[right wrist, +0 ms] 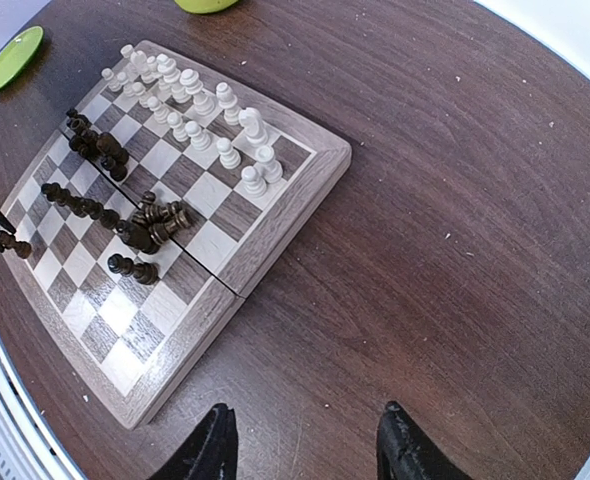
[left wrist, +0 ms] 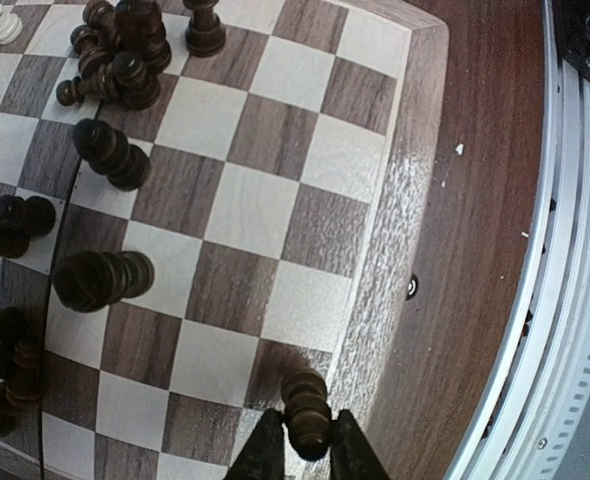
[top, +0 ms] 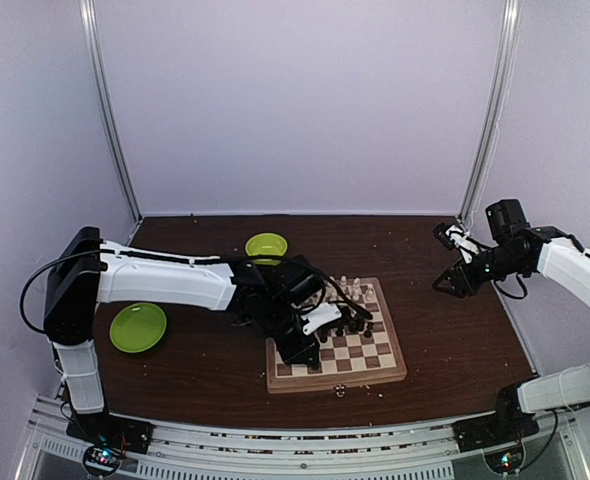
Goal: Set up the chess pieces on the board
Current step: Place the bishop on f8.
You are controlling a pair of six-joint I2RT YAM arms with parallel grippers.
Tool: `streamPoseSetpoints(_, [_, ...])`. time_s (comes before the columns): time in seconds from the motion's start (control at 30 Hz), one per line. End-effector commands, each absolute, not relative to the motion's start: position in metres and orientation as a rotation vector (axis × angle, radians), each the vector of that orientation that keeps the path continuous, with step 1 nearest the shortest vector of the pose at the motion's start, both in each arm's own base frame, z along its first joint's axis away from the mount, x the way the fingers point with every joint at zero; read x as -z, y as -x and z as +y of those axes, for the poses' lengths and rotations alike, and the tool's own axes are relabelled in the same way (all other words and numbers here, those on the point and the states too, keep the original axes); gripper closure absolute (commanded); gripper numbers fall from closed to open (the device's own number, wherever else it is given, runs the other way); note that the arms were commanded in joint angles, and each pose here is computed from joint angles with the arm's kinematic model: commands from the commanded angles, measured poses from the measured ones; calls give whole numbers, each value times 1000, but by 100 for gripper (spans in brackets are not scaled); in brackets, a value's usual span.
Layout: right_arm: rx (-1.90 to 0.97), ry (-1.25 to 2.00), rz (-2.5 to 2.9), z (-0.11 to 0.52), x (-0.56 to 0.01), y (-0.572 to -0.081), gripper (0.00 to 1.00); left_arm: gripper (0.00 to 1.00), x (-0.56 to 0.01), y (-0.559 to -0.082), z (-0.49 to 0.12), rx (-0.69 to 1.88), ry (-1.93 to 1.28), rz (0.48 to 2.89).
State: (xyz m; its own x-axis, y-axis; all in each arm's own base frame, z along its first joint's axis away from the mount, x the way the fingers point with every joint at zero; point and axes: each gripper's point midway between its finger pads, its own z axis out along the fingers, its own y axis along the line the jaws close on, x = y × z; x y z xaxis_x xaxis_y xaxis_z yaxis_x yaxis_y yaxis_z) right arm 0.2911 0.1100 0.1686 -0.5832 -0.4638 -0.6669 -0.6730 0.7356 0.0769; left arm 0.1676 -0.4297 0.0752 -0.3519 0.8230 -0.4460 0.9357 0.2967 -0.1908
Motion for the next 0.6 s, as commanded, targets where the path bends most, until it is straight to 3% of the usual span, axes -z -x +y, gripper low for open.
streamPoseSetpoints(0.0, [-413,878,2292,110,-169,-289,52,83,-78,-169,-441,621,-1605,2277])
streamPoseSetpoints(0.33, [-418,882,2295,110,-168,-288,52,83,-74,-168,-439,594,-1609,2284])
streamPoseSetpoints(0.57, [-420,883,2296,111,-168,-288,52,75,-72,-172,-441,565,-1598,2281])
